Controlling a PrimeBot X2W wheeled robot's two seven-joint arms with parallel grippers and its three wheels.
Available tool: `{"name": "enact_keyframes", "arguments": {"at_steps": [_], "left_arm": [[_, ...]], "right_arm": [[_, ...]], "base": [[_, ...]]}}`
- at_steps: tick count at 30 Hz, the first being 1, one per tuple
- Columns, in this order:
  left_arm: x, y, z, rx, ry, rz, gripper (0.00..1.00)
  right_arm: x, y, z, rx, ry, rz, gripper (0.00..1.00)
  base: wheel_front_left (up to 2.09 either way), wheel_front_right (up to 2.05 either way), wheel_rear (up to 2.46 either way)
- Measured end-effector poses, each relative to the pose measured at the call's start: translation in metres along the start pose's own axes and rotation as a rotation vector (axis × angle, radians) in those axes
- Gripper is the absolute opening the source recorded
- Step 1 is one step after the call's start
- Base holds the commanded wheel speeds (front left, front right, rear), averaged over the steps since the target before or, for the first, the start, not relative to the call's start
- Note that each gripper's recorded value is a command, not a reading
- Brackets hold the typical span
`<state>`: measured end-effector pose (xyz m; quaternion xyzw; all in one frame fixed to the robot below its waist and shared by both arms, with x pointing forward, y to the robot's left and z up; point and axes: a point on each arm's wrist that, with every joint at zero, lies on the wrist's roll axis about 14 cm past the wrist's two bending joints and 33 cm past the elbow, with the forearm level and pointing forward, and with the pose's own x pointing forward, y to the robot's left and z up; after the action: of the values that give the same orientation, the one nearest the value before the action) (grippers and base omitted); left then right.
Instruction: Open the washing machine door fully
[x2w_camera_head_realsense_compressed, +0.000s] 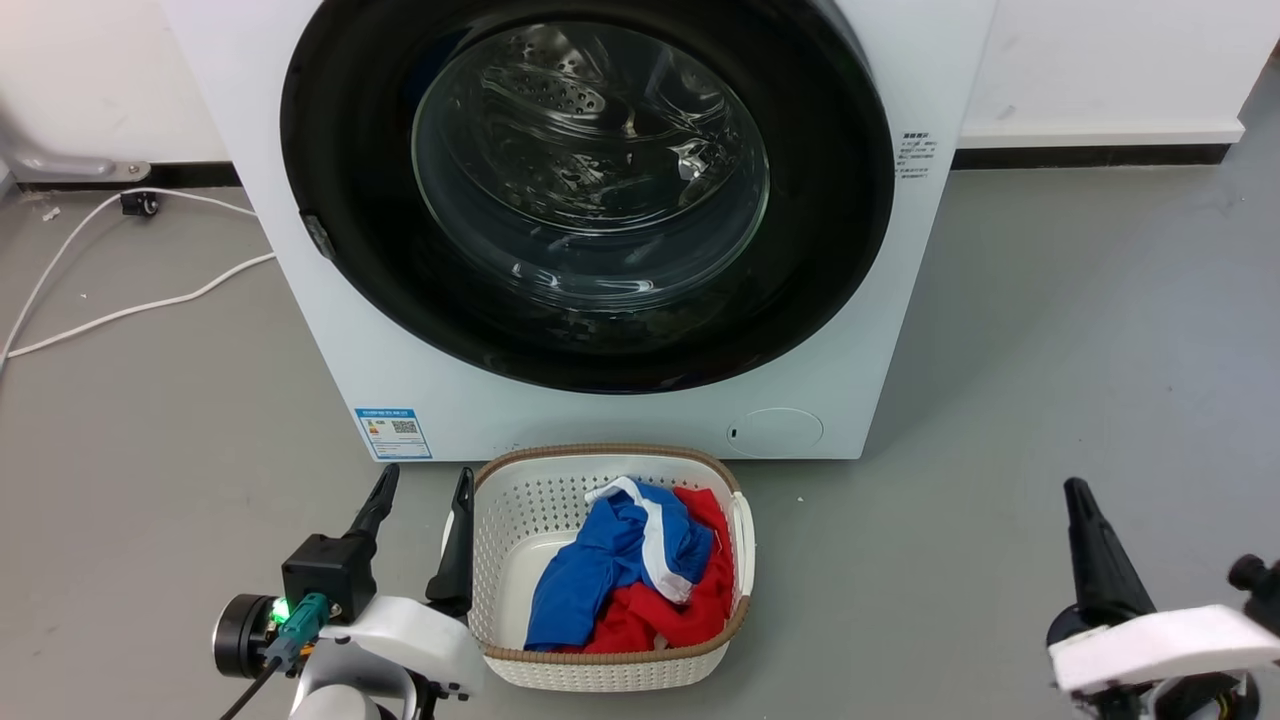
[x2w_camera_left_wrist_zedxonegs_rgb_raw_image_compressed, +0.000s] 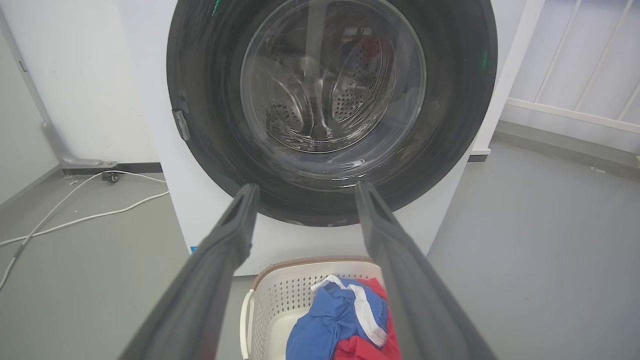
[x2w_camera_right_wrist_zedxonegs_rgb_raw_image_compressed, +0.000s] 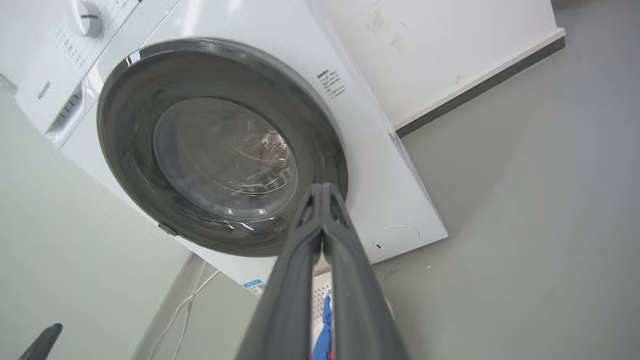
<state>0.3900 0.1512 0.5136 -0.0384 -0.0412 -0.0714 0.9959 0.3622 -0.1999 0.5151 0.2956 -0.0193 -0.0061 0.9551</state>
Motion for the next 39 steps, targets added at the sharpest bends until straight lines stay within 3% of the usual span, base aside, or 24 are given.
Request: {"name": "enact_keyframes", "arguments": {"at_steps": [6,13,20,26,32,39], "left_arm": [[0.001,0.002,0.000,-0.005,0.000,0.006,1.00],[0.003,0.003,-0.003,-0.007,0.005,0.012,1.00],[0.016,0.003,-0.003,-0.014,-0.002,0.016,1.00],[0.029,0.004,-0.005,-0.021,-0.006,0.016,1.00],[0.041,0.006,-0.013,-0.022,0.003,0.020,1.00],[0.053,0.011,-0.025,-0.021,0.023,0.025,1.00]], "right_arm": [[0.007,-0.022,0.010,0.528,-0.073,-0.077,0.00],[0.023,-0.048,0.035,0.870,-0.179,-0.116,0.00],[0.059,-0.073,0.062,0.935,-0.200,-0.115,0.00],[0.109,-0.085,0.069,0.918,-0.116,-0.123,0.00],[0.167,-0.075,0.062,0.888,0.053,-0.091,0.00],[0.234,-0.043,0.050,0.773,0.238,-0.033,0.00]], "base": [[0.00,0.00,0.00],[0.00,0.00,0.00],[0.00,0.00,0.00],[0.00,0.00,0.00],[0.00,0.00,0.00],[0.00,0.00,0.00]]}}
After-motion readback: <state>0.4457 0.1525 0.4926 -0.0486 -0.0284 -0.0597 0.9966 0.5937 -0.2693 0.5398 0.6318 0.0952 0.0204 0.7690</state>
